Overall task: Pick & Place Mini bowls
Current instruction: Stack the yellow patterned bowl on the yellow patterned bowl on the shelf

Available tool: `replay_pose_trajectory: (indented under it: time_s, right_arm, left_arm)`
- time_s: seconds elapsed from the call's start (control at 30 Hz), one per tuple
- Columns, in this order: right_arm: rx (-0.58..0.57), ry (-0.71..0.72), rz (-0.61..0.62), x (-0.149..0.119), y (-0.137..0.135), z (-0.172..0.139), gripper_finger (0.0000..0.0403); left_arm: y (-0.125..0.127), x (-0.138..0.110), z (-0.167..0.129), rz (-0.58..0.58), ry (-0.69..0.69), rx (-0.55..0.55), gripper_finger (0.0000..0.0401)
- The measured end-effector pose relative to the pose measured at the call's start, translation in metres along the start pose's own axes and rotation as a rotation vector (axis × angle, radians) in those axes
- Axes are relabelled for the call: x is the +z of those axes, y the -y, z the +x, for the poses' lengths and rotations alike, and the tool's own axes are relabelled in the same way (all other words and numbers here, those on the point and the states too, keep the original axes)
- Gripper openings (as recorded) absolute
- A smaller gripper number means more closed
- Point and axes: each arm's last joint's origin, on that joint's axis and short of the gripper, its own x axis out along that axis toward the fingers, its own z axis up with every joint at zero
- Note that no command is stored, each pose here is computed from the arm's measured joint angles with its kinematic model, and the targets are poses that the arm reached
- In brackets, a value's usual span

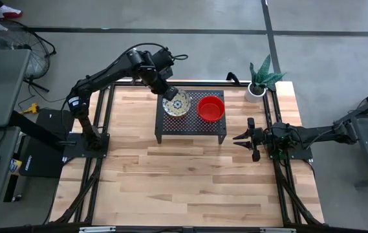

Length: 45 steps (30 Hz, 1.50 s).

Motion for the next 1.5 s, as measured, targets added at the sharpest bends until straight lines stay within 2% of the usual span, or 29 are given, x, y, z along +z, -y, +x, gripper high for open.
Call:
replay_pose_trajectory:
  time_s: [0.53,0.97,1.17,1.3,1.5]
  right_arm:
    - [0.000,0.000,0.000,0.000,0.000,0.000,0.0073]
    - [0.000,0.000,0.000,0.000,0.000,0.000,0.0073]
    - [0.000,0.000,0.000,0.000,0.000,0.000,0.0073]
    - [0.000,0.000,0.000,0.000,0.000,0.000,0.0073]
    - [0.000,0.000,0.000,0.000,0.000,0.000,0.0073]
  left_arm:
    - [0.000,0.001,0.000,0.060,0.014,0.002,0.0039]
    - [0.002,0.005,-0.002,0.111,0.063,-0.011,0.0130]
    - [0.001,-0.003,-0.023,0.128,0.135,0.032,0.0144]
    - [0.001,-0.008,-0.039,0.185,0.205,0.070,0.0140]
    - [0.019,-0.017,-0.040,0.429,0.254,0.147,0.0095]
